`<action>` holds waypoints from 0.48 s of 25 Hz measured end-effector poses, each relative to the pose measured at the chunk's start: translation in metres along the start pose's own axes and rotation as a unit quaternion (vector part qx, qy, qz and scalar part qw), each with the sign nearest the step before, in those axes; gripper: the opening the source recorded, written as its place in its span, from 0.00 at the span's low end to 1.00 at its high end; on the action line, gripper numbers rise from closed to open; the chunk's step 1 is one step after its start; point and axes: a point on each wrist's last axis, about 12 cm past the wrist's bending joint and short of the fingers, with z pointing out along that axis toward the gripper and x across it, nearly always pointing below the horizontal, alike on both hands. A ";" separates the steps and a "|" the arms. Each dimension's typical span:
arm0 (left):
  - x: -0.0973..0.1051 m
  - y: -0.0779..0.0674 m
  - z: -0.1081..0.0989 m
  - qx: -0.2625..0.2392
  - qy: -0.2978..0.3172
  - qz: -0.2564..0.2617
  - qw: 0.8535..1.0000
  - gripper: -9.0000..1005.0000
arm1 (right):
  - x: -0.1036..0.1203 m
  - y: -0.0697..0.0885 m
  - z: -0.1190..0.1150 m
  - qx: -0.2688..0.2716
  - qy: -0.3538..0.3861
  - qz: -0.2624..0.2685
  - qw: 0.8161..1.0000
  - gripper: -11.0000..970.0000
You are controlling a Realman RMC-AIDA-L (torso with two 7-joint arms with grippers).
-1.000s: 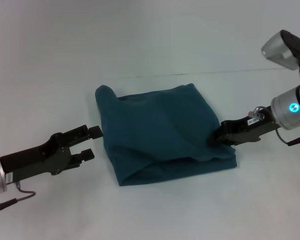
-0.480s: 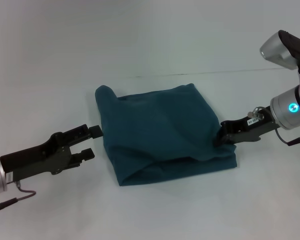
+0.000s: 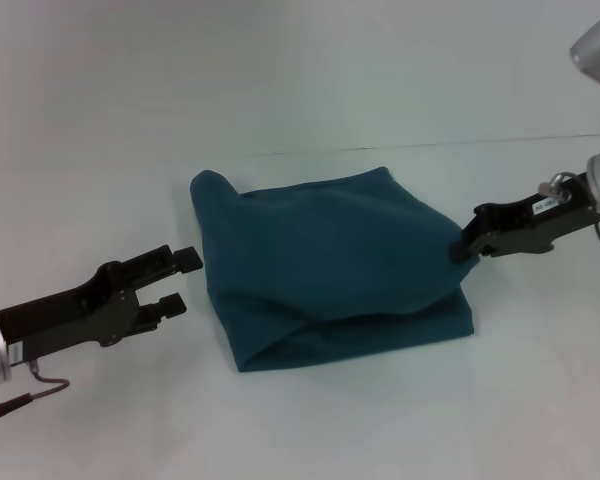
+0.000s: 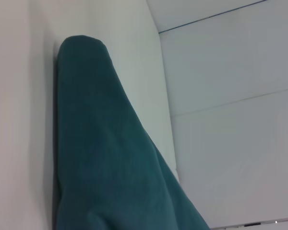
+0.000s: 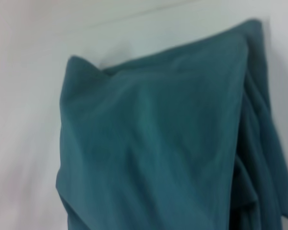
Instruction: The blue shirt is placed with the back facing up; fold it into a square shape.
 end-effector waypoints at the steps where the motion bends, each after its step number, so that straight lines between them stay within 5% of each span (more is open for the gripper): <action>1: 0.000 0.000 0.000 0.001 -0.001 -0.001 1.000 0.90 | -0.001 0.000 -0.002 0.001 -0.003 0.001 1.000 0.04; 12: -0.002 -0.002 0.000 0.006 -0.005 0.000 1.000 0.90 | 0.003 -0.015 -0.002 0.031 -0.015 0.018 0.999 0.04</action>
